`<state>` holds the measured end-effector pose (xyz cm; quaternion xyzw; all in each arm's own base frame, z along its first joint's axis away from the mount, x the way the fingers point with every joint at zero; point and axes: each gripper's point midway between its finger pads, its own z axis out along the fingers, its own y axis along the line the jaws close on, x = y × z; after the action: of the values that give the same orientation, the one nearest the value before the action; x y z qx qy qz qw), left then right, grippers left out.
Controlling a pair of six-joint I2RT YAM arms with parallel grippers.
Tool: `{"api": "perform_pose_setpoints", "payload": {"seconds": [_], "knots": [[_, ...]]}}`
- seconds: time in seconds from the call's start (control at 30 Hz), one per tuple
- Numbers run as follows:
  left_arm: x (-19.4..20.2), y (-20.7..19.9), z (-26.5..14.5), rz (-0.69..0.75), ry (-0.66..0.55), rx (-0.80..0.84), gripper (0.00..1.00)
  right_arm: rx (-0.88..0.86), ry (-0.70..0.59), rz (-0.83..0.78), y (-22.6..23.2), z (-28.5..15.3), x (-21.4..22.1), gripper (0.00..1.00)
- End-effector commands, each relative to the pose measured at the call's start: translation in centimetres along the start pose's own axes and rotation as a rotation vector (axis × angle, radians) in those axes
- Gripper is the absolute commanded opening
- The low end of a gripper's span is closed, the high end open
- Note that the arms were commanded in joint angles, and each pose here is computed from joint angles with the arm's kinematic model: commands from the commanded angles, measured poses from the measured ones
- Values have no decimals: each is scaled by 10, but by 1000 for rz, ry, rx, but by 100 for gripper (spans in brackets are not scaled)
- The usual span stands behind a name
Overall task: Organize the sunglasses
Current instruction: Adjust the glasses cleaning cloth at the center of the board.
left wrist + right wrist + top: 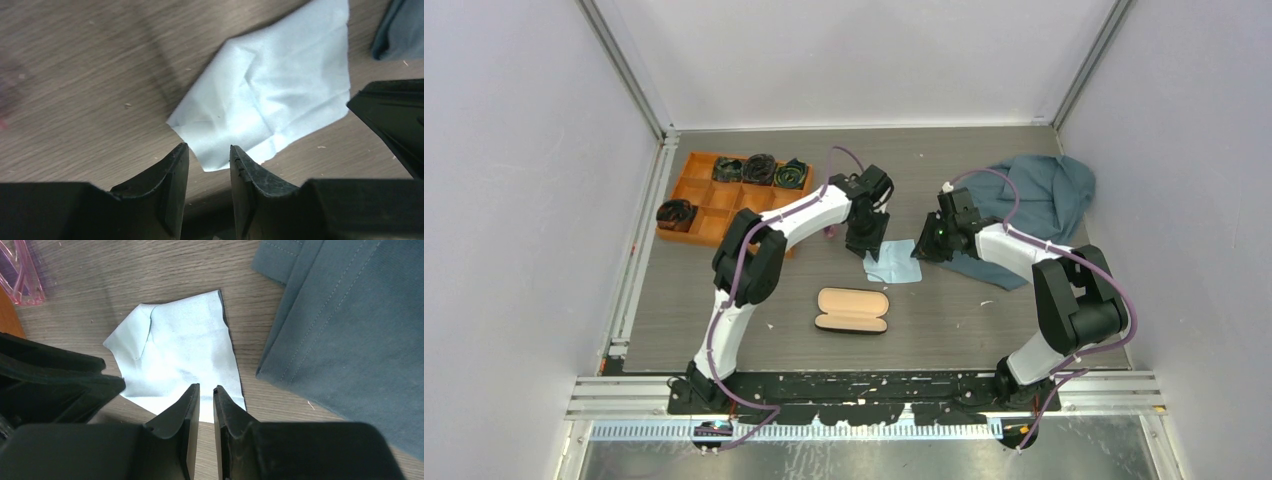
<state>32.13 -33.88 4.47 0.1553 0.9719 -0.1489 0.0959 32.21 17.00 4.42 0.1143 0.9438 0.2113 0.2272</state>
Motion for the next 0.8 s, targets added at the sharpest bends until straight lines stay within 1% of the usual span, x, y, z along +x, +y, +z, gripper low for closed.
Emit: {"api": "perform_pose_setpoints", "payload": {"seconds": [0.0, 0.1, 0.23, 0.4, 0.53, 0.67, 0.77], "knots": [[-28, 12, -20, 11, -113, -53, 38, -23, -19, 4, 4, -2, -4, 23], [-30, 21, -15, 59, -94, -104, 37, -21, -22, 4, 4, -3, -5, 23], [-29, 24, -3, 114, -59, -107, 36, -15, -19, 5, 2, -2, -3, 23], [-27, 16, 4, 124, -35, -60, 34, -15, -20, 8, 2, -2, -3, 23], [-24, 19, 11, 120, -14, -70, 32, -16, -23, 10, 3, -3, -4, 22], [-23, 20, 16, 118, -9, -71, 26, -13, -23, 11, 2, -3, -4, 22], [-25, 20, 17, 112, -15, -74, 15, -14, -27, 12, 3, -4, -5, 22]]}}
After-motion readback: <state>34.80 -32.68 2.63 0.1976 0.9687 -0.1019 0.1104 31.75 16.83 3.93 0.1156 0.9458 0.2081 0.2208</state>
